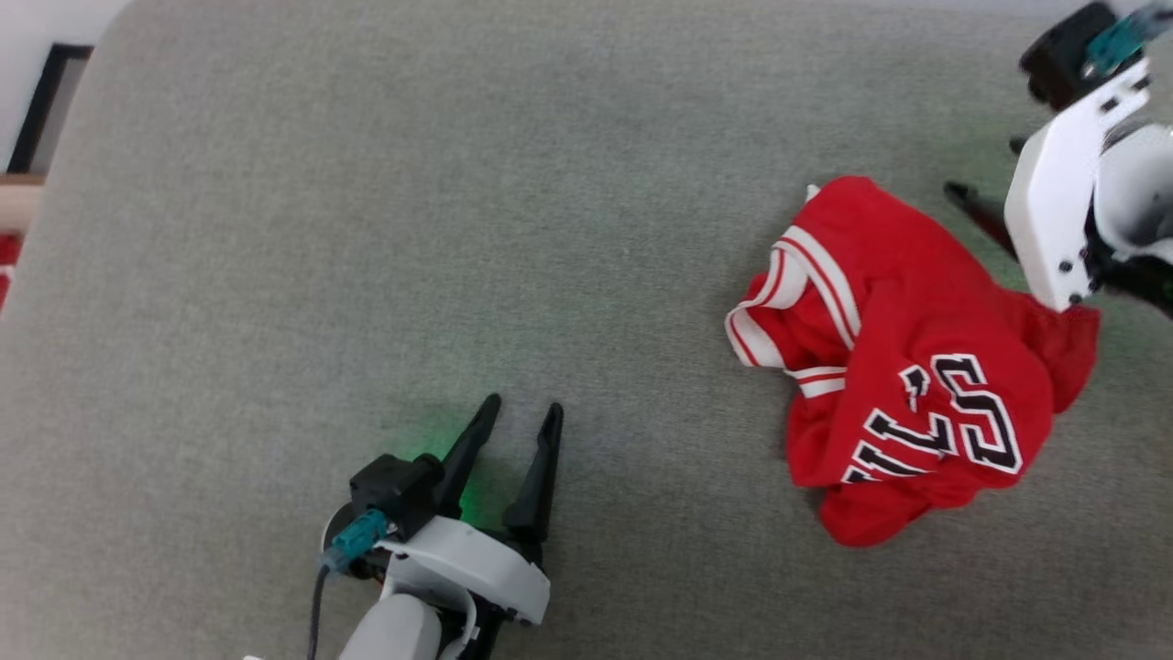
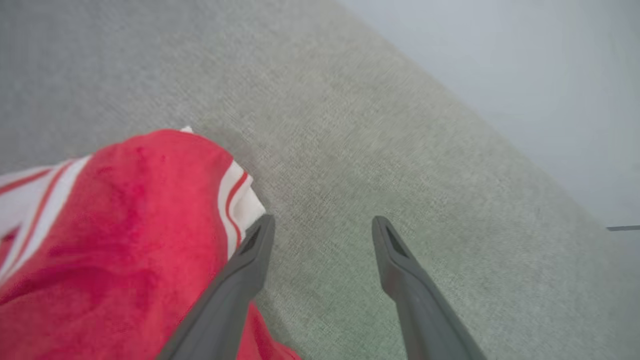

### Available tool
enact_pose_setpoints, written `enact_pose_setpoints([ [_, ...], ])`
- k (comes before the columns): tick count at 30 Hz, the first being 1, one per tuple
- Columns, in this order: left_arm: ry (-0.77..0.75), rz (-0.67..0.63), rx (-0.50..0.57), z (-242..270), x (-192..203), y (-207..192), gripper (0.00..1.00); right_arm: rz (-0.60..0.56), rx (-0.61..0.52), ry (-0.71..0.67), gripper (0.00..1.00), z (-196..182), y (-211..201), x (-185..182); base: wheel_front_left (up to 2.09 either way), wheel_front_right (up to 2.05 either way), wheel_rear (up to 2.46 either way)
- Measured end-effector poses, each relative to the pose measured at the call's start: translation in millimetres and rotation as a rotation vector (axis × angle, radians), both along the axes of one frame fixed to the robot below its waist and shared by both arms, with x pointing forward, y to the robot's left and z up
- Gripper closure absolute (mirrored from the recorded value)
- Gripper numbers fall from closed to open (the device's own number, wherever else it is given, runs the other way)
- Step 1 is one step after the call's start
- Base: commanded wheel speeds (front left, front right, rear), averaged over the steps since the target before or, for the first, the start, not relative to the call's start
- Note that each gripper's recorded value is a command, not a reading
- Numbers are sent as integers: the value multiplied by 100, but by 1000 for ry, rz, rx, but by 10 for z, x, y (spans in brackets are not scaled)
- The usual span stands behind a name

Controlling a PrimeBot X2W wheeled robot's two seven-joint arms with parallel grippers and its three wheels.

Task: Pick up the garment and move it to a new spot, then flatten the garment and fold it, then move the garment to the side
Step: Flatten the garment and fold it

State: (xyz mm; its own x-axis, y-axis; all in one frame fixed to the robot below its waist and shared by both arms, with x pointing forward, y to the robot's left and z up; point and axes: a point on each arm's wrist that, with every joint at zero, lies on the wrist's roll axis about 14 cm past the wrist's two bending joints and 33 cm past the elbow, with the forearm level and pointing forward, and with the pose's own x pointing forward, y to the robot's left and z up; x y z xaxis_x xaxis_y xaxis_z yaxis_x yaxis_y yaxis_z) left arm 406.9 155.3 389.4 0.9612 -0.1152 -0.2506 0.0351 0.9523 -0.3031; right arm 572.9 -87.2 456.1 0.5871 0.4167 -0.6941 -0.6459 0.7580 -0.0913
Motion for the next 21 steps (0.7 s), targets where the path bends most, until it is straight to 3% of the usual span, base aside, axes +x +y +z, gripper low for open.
enact_pose_setpoints([
  [9, 13, 29, -1, -36, -35, 78, 0, 112, -48, 91, 0, -393, 218, -219, 0, 0, 0],
  [21, 15, 20, -15, -41, -29, 39, 0, 212, -22, 128, 0, -432, 470, -448, 0, 0, 0],
])
